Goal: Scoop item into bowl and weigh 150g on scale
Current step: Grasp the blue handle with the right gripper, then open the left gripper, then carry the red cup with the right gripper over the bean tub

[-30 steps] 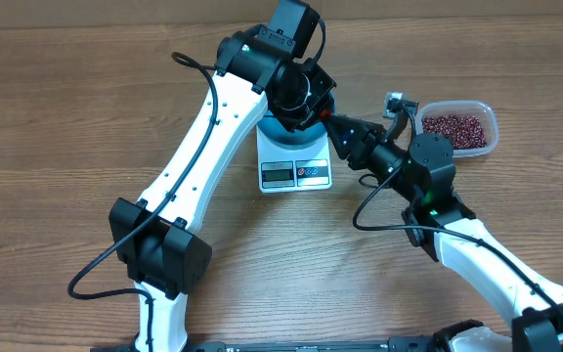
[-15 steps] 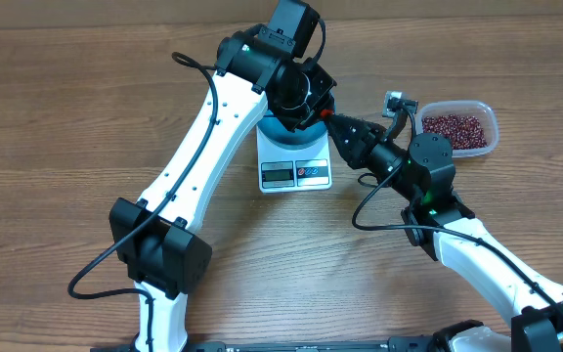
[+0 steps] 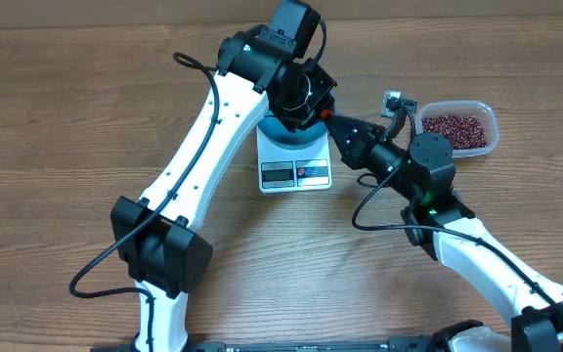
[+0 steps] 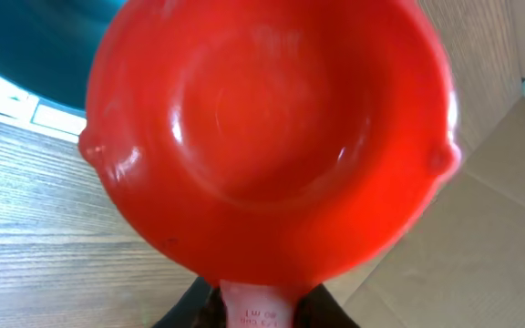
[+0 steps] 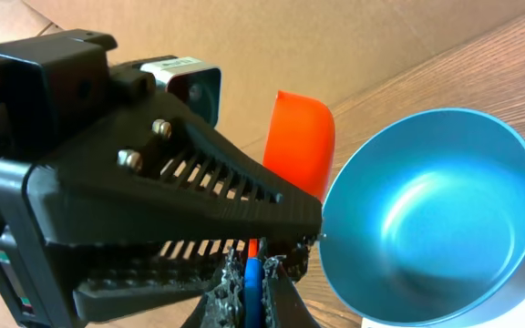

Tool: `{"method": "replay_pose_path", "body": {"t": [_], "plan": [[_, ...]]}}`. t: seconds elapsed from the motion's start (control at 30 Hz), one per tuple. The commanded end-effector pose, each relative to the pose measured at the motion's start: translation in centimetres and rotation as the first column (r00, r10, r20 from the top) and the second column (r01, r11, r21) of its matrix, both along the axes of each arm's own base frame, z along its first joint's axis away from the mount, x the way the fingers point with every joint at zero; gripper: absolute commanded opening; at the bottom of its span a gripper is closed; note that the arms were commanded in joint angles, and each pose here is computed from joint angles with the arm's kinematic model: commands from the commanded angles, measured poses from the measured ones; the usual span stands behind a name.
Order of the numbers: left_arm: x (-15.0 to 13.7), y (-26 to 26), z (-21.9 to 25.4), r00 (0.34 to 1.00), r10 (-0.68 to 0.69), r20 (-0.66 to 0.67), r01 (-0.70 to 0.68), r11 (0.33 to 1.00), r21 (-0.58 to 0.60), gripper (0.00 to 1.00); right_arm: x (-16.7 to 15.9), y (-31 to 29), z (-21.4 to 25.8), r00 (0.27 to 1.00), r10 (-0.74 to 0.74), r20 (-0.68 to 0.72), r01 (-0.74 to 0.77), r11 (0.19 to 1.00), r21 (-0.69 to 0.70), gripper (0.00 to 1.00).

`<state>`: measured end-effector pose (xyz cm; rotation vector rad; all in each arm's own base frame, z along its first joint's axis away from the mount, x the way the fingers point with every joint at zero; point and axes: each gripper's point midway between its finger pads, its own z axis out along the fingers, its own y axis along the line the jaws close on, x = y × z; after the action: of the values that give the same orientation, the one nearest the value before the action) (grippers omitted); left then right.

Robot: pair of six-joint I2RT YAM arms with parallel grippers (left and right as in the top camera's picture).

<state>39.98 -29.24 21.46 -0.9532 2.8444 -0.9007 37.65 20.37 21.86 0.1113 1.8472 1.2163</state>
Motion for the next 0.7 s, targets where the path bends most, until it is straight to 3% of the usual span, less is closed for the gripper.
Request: {"method": "replay_pose_path", "body": {"t": [0.0, 0.1, 0.13, 0.3, 0.5, 0.67], "plan": [[-0.1, -0.4, -0.5, 0.997, -0.065, 0.028, 0.065, 0.998, 0.013, 0.63, 0.3, 0.2, 0.9, 1.0, 0.01, 0.018, -0.01, 1.0, 0.0, 0.04], [0.3, -0.6, -0.3, 0.983, -0.156, 0.1, 0.153, 0.988, 0.033, 0.95, 0.4, 0.0, 0.5, 1.0, 0.008, 0.004, -0.008, 1.0, -0.004, 0.04], [0.4, -0.5, -0.2, 0.975, -0.185, 0.121, 0.181, 0.983, 0.043, 1.0, 0.4, -0.1, 0.4, 1.0, 0.008, -0.001, -0.008, 1.0, -0.005, 0.04], [0.7, 0.2, 0.6, 0.936, -0.283, 0.211, 0.265, 0.958, 0.109, 1.0, 0.5, -1.3, 0.0, 1.0, 0.009, -0.025, -0.009, 1.0, -0.008, 0.03], [1.7, 2.5, 3.3, 0.873, -0.341, 0.349, 0.253, 0.928, 0.274, 1.0, 0.6, -2.5, 2.0, 1.0, 0.02, -0.004, -0.02, 1.0, 0.005, 0.04], [2.1, 4.5, 6.7, 0.807, -0.38, 0.452, 0.208, 0.899, 0.385, 1.0, 1.0, -3.9, 2.9, 1.0, -0.003, -0.017, 0.001, 0.993, -0.122, 0.04]]}}
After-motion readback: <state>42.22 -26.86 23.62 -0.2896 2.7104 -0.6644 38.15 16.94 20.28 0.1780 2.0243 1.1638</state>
